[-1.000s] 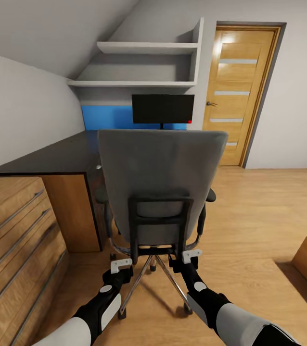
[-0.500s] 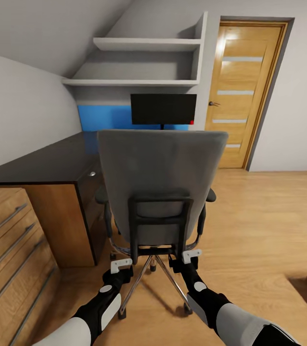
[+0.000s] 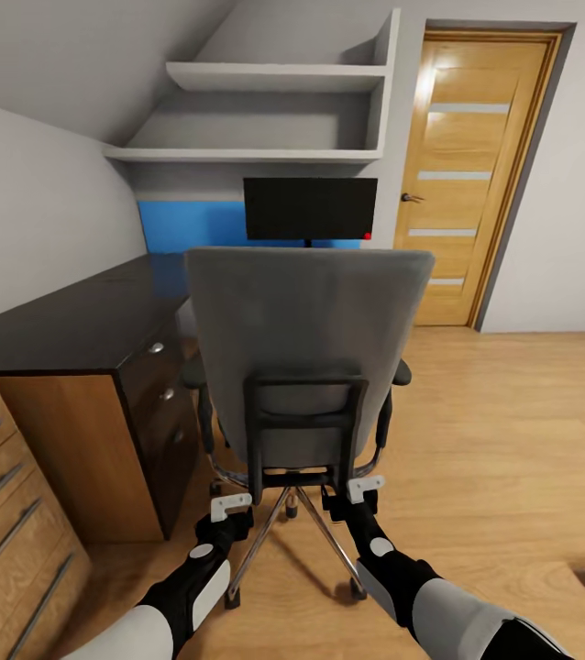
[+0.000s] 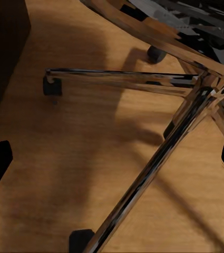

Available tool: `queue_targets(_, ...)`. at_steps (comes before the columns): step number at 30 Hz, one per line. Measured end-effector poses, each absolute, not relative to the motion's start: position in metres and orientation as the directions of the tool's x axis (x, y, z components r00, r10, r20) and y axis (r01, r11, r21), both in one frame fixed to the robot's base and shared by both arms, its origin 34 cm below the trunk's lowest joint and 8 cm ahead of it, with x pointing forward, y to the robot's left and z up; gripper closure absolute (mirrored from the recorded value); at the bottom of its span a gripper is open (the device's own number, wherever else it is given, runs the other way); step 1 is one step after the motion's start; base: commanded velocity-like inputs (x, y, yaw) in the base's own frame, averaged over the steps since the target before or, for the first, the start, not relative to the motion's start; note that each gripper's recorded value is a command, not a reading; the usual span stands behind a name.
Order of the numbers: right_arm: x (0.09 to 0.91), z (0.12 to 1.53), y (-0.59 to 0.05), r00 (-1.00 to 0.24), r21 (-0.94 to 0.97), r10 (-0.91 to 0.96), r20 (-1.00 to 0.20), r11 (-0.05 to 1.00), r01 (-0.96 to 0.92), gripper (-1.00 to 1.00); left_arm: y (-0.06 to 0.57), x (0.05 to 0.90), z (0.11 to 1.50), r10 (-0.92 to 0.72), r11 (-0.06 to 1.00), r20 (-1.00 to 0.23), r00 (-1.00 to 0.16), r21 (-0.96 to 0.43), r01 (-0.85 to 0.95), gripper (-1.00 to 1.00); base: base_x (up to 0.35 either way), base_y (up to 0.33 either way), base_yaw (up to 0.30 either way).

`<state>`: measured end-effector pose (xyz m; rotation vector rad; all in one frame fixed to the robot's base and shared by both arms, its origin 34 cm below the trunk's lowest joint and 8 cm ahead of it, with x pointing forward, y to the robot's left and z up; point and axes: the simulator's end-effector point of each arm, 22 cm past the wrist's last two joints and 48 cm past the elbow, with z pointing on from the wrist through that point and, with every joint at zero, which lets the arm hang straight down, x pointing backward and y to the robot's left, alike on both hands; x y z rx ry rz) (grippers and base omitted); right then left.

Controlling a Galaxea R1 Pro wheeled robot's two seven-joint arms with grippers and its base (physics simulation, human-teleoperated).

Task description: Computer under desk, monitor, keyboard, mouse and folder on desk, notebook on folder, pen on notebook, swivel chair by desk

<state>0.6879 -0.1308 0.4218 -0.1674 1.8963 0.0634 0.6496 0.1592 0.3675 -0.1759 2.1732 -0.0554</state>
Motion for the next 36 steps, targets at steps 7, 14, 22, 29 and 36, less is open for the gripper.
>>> queue_targets(7,0.6883,0.4229,-0.1319,-0.316,-0.035,-0.079,-0.945,0.989,-0.142,-1.0,0.1602,0.6497,0.3682,-0.148,0.989,-0.814,-0.561,-0.105,-0.108,-1.0,0.321,-0.117,-0.062)
queue_targets(14,0.6886,0.4245,-0.1317,-0.314,-0.036,-0.079,-0.946,0.989,-0.143,-1.0,0.16,0.65,0.3694,-0.147,0.989,-0.815,-0.56,-0.105,-0.107,-1.0,0.321,-0.123,-0.046)
queue_targets(22,0.6885,0.4243,-0.1319,-0.314,-0.036,-0.08,-0.946,0.989,-0.143,-1.0,0.1605,0.6498,0.3691,-0.146,0.989,-0.815,-0.561,-0.104,-0.106,-1.0,0.321,-0.119,-0.001)
queue_targets(29,0.6885,0.4243,-0.1318,-0.314,-0.036,-0.08,-0.946,0.989,-0.143,-1.0,0.1611,0.6504,0.3697,-0.147,0.989,-0.816,-0.56,-0.105,-0.106,-1.0,0.321,-0.041,0.0)
queue_targets(36,0.6882,0.424,-0.1315,-0.314,-0.038,-0.082,-0.946,0.989,-0.145,-1.0,0.1627,0.6506,0.3695,-0.144,0.989,-0.816,-0.559,-0.102,-0.106,-1.0,0.321,-0.003,0.0)
